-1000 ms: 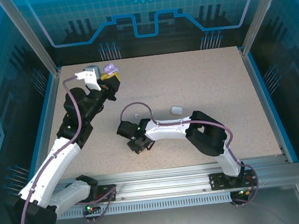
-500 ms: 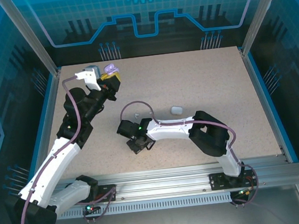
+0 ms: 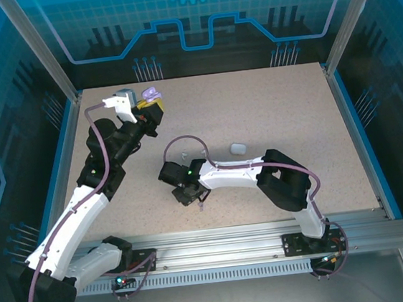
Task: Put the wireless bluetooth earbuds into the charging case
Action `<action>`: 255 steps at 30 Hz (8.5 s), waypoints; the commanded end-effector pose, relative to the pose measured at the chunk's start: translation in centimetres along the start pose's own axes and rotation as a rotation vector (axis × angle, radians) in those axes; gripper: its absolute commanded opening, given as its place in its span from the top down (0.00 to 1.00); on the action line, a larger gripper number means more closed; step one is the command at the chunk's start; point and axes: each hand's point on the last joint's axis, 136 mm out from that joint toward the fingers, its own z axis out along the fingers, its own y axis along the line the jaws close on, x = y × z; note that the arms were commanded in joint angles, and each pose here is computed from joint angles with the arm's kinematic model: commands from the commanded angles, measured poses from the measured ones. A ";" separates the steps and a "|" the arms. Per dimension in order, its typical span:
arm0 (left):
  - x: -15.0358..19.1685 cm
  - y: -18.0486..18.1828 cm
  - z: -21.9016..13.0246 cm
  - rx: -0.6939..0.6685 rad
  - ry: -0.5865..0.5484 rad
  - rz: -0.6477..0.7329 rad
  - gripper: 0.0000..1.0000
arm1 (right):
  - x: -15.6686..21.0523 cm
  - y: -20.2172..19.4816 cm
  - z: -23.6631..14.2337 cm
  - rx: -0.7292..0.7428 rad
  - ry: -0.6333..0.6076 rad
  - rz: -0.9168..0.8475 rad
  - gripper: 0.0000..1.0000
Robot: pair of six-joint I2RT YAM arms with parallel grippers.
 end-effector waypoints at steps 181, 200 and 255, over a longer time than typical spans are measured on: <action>0.1 -4.7 -0.9 0.271 -0.015 -0.020 1.00 | -3.4 -10.6 -27.6 0.057 -0.694 0.277 0.83; 2.5 -15.7 -1.4 0.474 -0.135 0.326 1.00 | -8.6 -11.2 -46.2 -0.277 -1.235 0.081 0.83; 1.5 -17.9 -1.2 0.448 -0.242 0.457 1.00 | -8.0 -9.8 -39.6 -0.340 -1.110 0.010 0.85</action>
